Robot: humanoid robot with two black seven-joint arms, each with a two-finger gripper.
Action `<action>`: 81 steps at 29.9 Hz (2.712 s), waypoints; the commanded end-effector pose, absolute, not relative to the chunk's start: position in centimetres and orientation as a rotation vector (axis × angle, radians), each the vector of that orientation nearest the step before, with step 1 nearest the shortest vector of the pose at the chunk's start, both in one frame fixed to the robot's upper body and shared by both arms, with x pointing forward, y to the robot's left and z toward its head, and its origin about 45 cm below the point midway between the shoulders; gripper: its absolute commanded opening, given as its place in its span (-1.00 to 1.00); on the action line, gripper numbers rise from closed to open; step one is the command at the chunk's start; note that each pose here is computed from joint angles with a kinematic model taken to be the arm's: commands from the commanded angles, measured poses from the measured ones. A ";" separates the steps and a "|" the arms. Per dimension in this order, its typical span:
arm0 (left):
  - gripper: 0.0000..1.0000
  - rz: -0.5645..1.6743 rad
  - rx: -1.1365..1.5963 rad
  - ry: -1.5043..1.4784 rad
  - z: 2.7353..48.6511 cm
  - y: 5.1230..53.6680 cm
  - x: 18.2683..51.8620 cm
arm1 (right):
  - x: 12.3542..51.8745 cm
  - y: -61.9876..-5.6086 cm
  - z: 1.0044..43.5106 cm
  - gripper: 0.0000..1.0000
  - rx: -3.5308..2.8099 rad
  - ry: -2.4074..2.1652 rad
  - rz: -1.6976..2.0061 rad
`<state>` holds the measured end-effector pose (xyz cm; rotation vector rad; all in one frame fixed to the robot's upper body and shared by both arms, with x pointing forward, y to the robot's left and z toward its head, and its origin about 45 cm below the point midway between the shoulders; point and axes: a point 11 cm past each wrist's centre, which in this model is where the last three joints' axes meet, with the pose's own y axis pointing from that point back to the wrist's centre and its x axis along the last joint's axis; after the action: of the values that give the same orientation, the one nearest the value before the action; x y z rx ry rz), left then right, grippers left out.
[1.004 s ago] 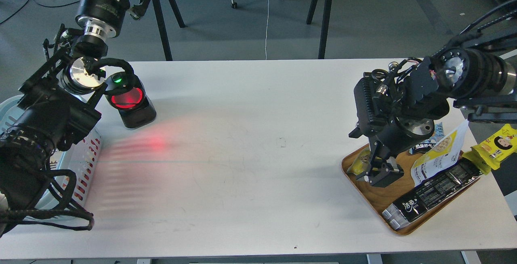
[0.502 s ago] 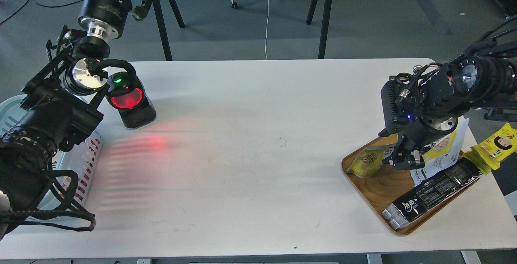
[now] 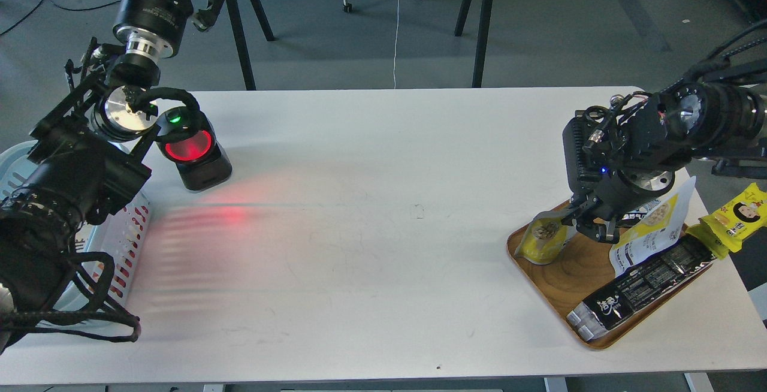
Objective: Scan snack and place in basket
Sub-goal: 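Lower the right gripper and grasp the yellow snack pouch, then lift the yellow pouch and carry it toward the table center, then release the pouch on the table and raise the right gripper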
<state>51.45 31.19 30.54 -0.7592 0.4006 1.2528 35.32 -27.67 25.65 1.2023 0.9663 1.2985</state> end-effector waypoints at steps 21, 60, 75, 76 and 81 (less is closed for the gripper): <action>1.00 1.244 -0.763 0.406 30.5 30.9 51.5 | 38.9 -16.0 32.5 -0.99 1.215 0.793 1.613; 1.00 1.248 -0.760 0.408 30.3 31.1 51.3 | 38.8 -5.3 26.7 -0.96 1.349 0.823 1.640; 1.00 1.252 -0.758 0.408 30.1 31.3 51.3 | 38.6 -4.6 27.2 -0.59 1.382 0.805 1.648; 1.00 1.251 -0.759 0.406 30.2 31.3 51.3 | 38.3 -4.1 27.6 -0.53 1.404 0.797 1.652; 1.00 1.253 -0.756 0.402 30.3 31.5 51.3 | 35.7 -3.6 30.0 -0.09 1.524 0.795 1.638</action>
<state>51.28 31.44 30.19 -0.7577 0.4053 1.2541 36.59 -3.10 28.74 1.4648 0.8115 1.6585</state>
